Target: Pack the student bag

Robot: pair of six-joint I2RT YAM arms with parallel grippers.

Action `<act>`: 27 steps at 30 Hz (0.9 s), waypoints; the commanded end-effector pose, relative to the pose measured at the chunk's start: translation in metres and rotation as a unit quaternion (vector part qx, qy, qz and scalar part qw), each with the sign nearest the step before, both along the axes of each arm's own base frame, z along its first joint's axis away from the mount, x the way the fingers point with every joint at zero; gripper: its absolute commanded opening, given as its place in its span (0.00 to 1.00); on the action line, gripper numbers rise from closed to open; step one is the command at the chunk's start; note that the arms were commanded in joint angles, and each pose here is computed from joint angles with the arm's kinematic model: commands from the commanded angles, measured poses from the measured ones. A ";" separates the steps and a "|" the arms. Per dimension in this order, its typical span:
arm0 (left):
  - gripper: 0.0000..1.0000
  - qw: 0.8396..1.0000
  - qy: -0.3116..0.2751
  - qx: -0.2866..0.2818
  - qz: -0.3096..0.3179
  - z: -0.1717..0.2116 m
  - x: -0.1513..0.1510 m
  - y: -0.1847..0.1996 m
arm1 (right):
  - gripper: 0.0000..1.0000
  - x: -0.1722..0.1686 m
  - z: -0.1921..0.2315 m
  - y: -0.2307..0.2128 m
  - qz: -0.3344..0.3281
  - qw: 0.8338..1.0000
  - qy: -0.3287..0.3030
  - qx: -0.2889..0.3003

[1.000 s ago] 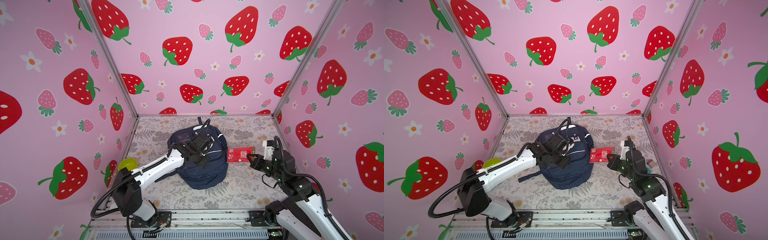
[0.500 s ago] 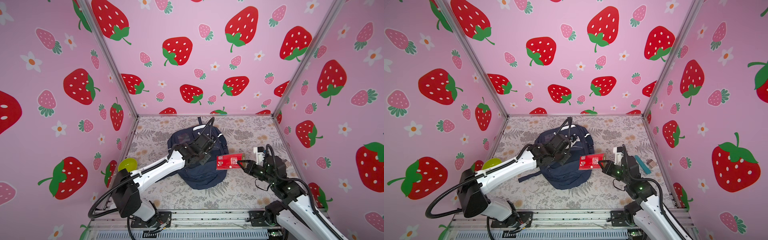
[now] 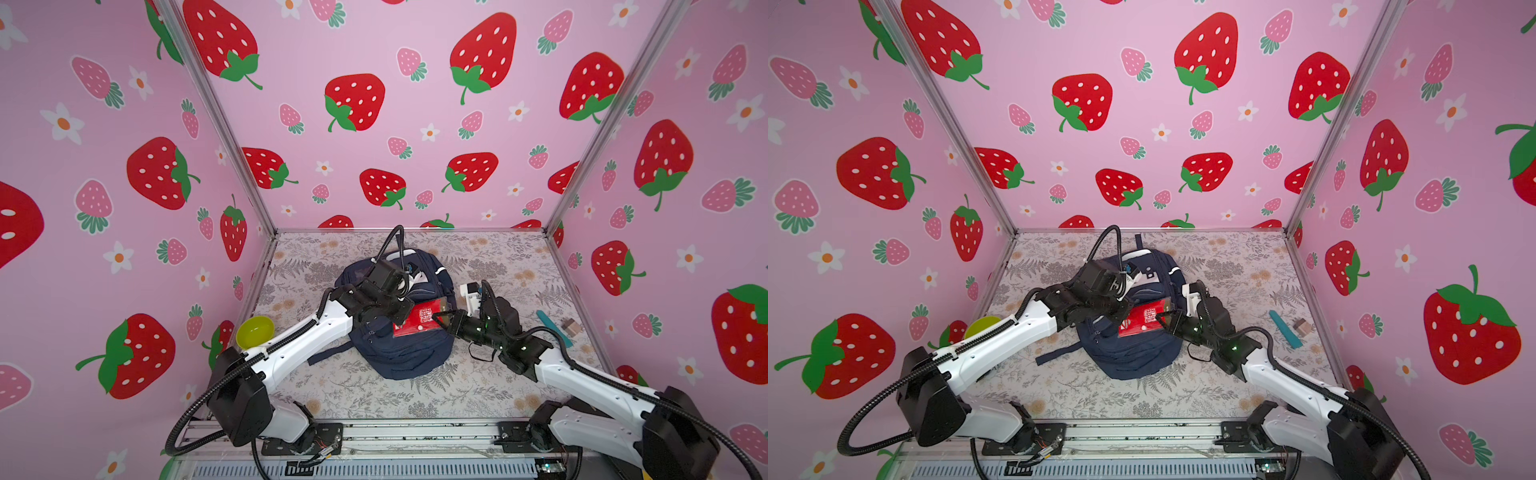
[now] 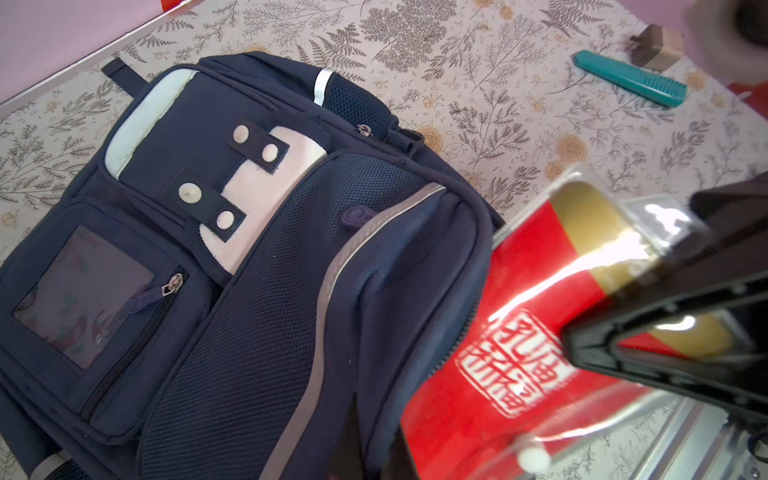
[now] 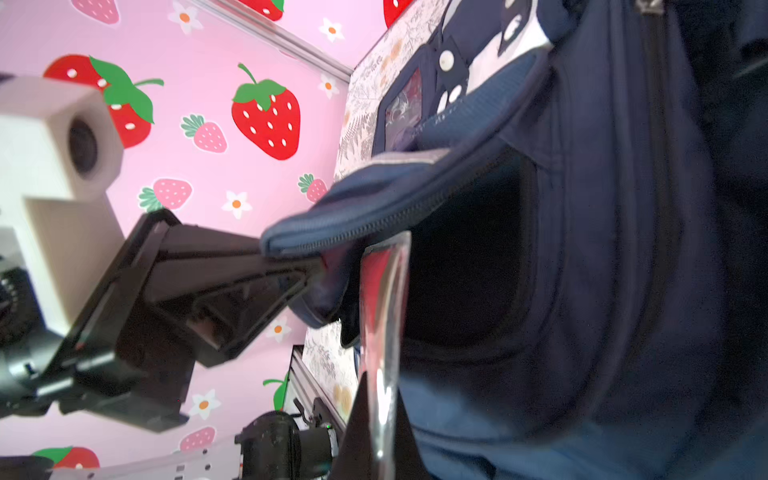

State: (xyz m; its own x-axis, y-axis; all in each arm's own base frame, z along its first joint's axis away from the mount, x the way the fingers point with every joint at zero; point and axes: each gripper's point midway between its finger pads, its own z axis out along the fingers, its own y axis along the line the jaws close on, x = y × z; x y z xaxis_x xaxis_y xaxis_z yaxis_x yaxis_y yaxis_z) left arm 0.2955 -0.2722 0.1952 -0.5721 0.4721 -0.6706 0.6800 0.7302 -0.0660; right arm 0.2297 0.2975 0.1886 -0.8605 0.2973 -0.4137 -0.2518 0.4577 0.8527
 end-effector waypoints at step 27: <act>0.00 0.995 -0.044 -0.088 -0.025 0.043 -0.012 -0.007 | 0.14 0.022 -0.032 0.036 -0.047 0.996 -0.012 -0.075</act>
